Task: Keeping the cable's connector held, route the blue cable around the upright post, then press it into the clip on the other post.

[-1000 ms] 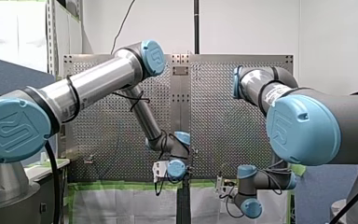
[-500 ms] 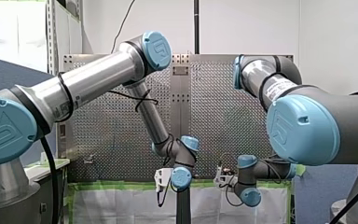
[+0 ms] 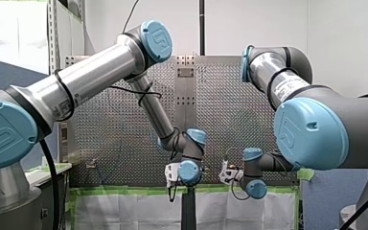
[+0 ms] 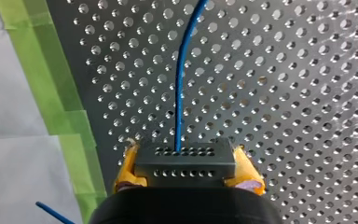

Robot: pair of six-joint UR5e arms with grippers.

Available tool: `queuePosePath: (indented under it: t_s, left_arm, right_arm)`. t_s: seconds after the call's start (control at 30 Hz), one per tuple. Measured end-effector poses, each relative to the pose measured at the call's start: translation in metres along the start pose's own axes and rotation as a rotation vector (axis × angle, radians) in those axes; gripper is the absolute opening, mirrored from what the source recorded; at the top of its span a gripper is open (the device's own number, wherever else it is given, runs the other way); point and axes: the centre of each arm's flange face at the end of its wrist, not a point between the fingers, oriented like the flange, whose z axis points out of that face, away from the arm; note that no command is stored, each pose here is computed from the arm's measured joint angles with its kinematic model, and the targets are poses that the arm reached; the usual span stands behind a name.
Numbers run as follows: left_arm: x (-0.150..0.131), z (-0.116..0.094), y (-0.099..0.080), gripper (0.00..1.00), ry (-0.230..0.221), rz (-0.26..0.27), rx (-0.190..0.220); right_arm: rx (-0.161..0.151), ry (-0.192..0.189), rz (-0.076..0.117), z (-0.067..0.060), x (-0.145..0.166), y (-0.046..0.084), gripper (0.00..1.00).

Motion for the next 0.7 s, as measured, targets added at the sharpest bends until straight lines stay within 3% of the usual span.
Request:
queuePosePath:
  t_s: [0.47, 0.7]
  left_arm:
    - [-0.015, 0.044, 0.049, 0.0, 0.011, 0.044, -0.031]
    - [-0.016, 0.049, 0.057, 0.0, 0.029, 0.072, -0.037]
  right_arm:
    - [-0.011, -0.014, 0.01, 0.007, 0.003, 0.004, 0.0]
    - [-0.002, -0.015, 0.011, 0.013, 0.006, 0.003, 0.0]
